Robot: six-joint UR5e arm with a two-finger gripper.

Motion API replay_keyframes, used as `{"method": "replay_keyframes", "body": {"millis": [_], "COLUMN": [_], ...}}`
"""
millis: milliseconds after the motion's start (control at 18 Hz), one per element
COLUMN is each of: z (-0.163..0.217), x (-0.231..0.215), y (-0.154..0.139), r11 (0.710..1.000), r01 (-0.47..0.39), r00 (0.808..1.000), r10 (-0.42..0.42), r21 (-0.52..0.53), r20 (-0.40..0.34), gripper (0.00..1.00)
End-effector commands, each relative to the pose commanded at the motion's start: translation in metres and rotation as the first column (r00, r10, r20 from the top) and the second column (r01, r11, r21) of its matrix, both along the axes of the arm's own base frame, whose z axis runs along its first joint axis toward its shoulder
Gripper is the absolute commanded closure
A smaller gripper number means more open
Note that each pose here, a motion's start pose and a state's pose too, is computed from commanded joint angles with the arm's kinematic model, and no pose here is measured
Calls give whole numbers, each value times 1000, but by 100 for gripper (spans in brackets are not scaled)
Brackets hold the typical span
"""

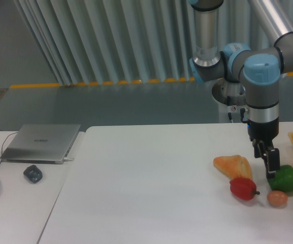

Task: Place the yellow pepper on the table

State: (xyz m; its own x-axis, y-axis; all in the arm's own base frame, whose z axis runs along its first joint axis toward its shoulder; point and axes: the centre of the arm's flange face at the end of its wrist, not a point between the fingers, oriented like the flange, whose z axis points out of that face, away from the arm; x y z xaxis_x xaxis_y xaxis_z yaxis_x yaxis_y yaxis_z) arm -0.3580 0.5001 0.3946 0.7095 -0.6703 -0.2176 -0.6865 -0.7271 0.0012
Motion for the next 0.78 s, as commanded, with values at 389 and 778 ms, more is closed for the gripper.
{"method": "replay_keyframes", "body": {"millis": [389,778], "z": [12,5], "x": [-75,-119], "y": [-51,-56], "r11": [989,940], "r01": [-140,-331], "r00": [988,942], "r10": [143,335], "r21": [55,86], "r20": [-57,-28], "gripper": [0,0]}}
